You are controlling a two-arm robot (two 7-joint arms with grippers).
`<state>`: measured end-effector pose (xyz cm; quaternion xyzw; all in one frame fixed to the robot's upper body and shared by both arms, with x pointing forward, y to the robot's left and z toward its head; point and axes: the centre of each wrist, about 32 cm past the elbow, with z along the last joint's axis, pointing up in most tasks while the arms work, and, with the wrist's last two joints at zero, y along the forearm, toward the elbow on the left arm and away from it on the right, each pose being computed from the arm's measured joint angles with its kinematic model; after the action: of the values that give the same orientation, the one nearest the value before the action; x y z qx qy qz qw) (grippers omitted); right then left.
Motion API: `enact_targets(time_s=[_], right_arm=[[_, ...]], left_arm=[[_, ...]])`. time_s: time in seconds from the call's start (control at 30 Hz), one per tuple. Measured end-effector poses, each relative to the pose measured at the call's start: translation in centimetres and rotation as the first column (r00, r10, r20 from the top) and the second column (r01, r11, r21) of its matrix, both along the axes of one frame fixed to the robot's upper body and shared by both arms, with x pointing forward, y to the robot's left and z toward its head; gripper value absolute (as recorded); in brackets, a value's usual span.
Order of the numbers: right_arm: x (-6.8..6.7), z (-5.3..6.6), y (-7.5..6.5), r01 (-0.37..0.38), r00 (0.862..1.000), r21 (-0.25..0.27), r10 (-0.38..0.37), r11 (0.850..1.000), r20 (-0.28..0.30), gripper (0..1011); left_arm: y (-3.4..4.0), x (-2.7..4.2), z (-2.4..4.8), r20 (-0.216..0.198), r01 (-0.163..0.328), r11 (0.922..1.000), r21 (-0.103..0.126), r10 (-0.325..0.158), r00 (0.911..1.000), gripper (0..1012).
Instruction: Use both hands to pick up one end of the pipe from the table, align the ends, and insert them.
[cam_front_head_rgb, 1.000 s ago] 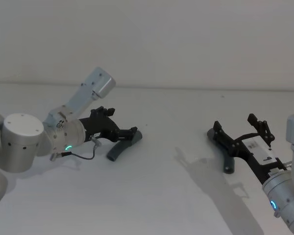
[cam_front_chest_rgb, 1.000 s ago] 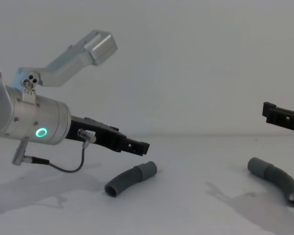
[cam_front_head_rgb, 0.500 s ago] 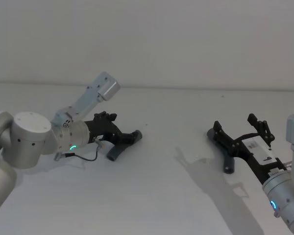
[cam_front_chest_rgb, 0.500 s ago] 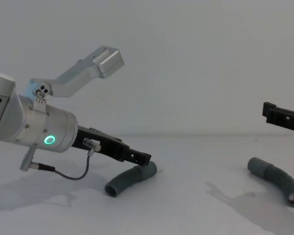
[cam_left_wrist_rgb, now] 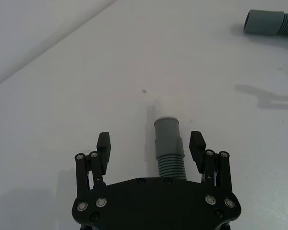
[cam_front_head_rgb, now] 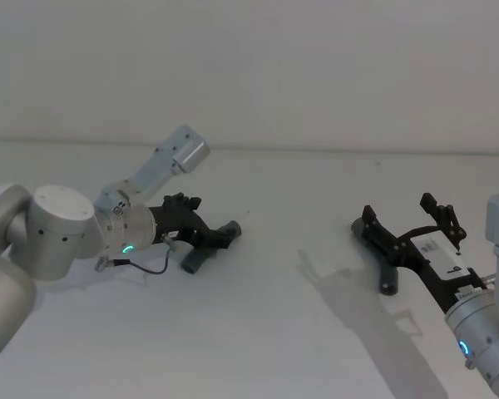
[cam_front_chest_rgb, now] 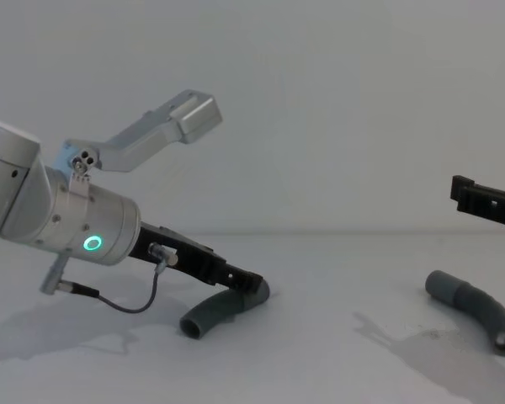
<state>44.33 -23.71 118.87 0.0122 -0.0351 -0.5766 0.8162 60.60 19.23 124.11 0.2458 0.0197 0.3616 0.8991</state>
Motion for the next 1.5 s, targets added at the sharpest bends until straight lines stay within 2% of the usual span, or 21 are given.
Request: enact_targets(time_s=[0.5,1.13,1.37,1.5], right_arm=[[0.0,0.0,0.0,0.0,1.0,0.0,0.0,1.0,0.0,1001],[0.0,0.0,0.0,0.0,1.0,0.0,0.0,1.0,0.0,1001],[0.0,0.0,0.0,0.0,1.0,0.0,0.0,1.0,0.0,1001],[0.0,0.0,0.0,0.0,1.0,0.0,0.0,1.0,0.0,1001]], left_arm=[[-0.84,0.71,-0.04,-0.027,0.003,0.9997,0.023,-0.002,0.9996,1000],[-1.82,0.85,-0.29,-0.083,-0.031,0.9991,0.029,0.033,0.996,996],[-1.88,0.73,-0.5,-0.1,-0.05,0.9985,0.023,0.052,0.9936,855],[-1.95,0.66,-0.55,-0.107,-0.057,0.9982,0.019,0.059,0.9926,717]])
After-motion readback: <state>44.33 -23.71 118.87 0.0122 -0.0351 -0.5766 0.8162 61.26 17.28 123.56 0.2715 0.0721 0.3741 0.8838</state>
